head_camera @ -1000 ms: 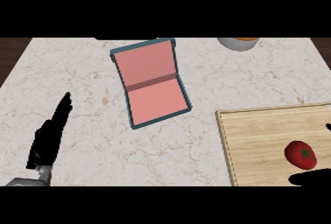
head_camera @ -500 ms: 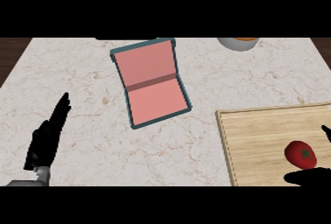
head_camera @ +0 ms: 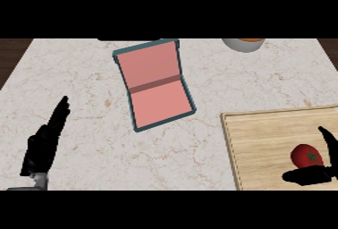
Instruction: Pick the tomato from the tray and place it in the cardboard box
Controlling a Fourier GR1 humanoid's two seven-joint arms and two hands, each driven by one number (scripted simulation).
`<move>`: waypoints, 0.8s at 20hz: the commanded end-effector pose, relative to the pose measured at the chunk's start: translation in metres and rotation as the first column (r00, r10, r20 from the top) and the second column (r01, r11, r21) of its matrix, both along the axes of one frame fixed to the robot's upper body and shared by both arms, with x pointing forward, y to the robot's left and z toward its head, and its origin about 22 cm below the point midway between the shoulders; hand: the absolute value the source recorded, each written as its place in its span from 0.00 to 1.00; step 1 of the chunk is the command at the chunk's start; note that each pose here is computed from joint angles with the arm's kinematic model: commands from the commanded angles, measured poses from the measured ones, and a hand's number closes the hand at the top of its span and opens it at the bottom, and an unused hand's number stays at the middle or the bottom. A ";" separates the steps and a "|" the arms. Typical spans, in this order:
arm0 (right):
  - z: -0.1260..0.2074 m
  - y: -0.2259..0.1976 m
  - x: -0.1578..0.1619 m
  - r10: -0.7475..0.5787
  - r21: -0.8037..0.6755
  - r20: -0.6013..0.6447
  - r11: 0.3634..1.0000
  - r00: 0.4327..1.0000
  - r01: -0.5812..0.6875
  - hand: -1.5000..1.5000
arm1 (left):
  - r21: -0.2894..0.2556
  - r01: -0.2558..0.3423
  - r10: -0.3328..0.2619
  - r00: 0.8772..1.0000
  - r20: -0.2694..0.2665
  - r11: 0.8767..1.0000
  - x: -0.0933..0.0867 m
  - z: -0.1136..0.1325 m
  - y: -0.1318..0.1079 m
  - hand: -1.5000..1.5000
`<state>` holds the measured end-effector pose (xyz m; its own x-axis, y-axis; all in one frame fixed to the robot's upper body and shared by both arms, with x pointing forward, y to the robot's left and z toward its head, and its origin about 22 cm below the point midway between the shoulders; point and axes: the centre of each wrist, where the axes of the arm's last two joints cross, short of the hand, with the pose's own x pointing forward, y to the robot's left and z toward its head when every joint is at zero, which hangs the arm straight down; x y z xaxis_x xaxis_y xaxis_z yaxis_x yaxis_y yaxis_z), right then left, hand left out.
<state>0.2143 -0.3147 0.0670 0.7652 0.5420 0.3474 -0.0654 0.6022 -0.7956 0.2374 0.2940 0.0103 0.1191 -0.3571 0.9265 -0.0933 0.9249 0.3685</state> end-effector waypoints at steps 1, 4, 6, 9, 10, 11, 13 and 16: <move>-0.005 -0.009 0.011 0.007 0.007 -0.033 1.000 0.999 -0.006 0.00 | 0.003 0.003 -0.003 1.000 0.001 1.000 0.015 0.008 -0.006 0.50; -0.032 0.010 0.002 0.014 0.016 -0.054 1.000 0.998 -0.013 0.00 | -0.005 -0.012 0.012 1.000 -0.010 1.000 -0.005 0.006 -0.018 0.50; -0.013 0.001 -0.006 0.012 0.053 -0.036 0.999 0.999 -0.010 1.00 | -0.003 0.002 -0.002 1.000 -0.006 1.000 0.021 0.008 0.004 0.50; -0.010 -0.010 0.006 0.047 -0.026 -0.024 0.999 0.999 -0.047 1.00 | 0.007 -0.003 0.003 1.000 -0.007 1.000 0.002 -0.021 -0.027 0.50; -0.025 -0.005 0.009 0.026 -0.091 0.005 0.996 1.000 -0.025 1.00 | 0.002 -0.010 0.010 1.000 0.001 1.000 -0.012 -0.005 -0.001 0.50; -0.004 -0.016 -0.001 0.015 -0.147 0.014 0.989 1.000 -0.013 1.00 | -0.003 -0.005 0.005 1.000 0.006 1.000 -0.009 -0.015 -0.007 0.50; -0.005 -0.005 0.003 0.003 -0.208 0.023 0.978 1.000 0.001 1.00 | -0.003 -0.006 0.006 1.000 -0.014 1.000 0.007 0.004 0.005 0.50; -0.016 -0.006 0.000 0.023 -0.243 0.053 0.970 0.998 -0.010 1.00 | -0.002 -0.015 0.015 1.000 0.000 1.000 -0.001 -0.006 0.009 0.50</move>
<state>0.2179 -0.3208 0.0522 0.7496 0.6050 0.2684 -0.0437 0.4499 -0.8920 0.2378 0.2912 0.0045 0.1215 -0.3569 0.9262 -0.0984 0.9242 0.3691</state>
